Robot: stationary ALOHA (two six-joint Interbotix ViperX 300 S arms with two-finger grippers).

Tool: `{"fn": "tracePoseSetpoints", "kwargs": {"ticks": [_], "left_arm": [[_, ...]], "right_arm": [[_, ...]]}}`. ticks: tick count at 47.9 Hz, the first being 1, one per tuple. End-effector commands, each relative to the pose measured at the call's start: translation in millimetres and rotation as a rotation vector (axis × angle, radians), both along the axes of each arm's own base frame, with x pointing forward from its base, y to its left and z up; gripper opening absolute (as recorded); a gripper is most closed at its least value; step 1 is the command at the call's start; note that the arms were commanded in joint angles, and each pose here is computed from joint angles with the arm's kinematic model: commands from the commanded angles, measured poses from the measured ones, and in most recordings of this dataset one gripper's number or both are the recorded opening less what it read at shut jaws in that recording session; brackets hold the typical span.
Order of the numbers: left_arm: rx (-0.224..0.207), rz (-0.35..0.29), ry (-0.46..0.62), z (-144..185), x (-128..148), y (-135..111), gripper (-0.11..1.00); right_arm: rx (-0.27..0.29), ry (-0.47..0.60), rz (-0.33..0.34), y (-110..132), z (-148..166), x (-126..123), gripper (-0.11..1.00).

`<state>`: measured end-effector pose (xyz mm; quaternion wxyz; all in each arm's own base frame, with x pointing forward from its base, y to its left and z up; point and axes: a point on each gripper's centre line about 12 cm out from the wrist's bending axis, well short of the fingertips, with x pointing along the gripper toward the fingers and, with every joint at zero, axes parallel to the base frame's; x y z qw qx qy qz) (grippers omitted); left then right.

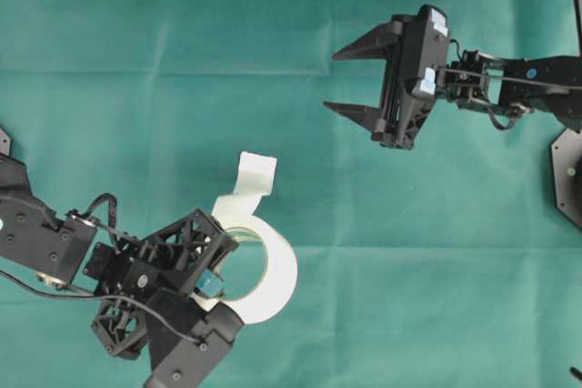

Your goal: Peel off the duct tape with your right arm.

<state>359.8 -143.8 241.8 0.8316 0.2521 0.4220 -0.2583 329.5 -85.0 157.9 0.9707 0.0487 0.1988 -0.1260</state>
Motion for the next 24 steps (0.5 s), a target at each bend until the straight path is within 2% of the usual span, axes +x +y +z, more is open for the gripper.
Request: {"fn": "tracePoseSetpoints", "kwargs": {"ticks": [1,16,24], "left_arm": [[-0.021,0.015,-0.072,27,1,8,0.2],[-0.01,0.103,-0.057,27,7,42,0.2],[0.003,0.174,-0.049,36,5,74,0.2]], "right_arm": [[-0.003,-0.015,0.005,2,4,2,0.75],[0.002,-0.004,0.023,9,1,0,0.75],[0.003,-0.001,0.031,11,0,0,0.75]]}}
